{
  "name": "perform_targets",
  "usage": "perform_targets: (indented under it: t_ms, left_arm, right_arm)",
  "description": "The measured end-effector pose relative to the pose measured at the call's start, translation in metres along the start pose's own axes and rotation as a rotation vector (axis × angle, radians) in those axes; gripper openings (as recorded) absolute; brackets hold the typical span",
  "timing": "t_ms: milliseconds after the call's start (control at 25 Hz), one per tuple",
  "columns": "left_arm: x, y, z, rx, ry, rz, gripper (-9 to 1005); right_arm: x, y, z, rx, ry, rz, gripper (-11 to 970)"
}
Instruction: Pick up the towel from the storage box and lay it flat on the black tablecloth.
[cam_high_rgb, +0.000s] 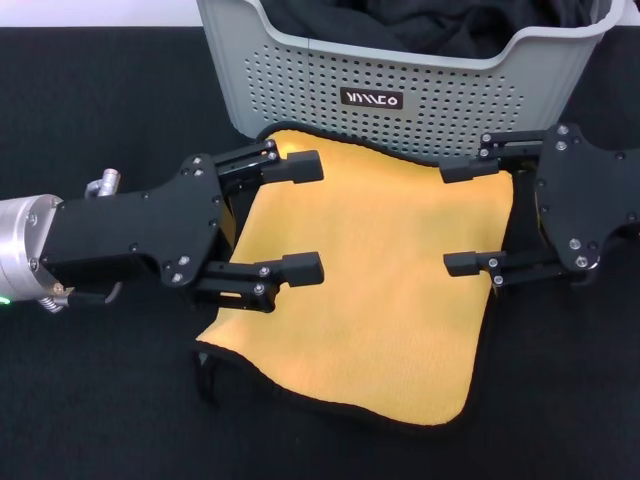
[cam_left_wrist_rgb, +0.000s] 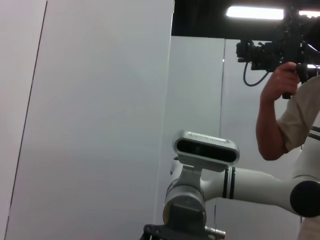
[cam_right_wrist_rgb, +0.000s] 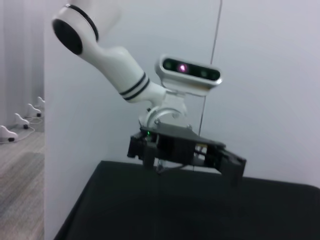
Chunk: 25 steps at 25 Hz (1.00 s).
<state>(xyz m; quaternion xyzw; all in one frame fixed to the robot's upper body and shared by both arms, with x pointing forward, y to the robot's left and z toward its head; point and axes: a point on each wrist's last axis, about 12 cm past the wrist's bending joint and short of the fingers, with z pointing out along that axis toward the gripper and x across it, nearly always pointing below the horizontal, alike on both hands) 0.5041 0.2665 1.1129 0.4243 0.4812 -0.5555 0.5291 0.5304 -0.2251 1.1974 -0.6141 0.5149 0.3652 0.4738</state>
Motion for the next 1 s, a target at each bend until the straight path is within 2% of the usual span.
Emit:
perform_targets:
  t_ms: [560,1000]
  left_arm:
    - [0.003,-0.002,-0.002,-0.023,-0.008,0.002,894]
    - [0.006,0.000,-0.001,-0.045,0.002,0.003,894]
  right_arm:
    - [0.000,0.010,-0.003,0.006,-0.050,-0.032,748]
    - [0.003,0.013,-0.006,0.016,-0.064,-0.017,748]
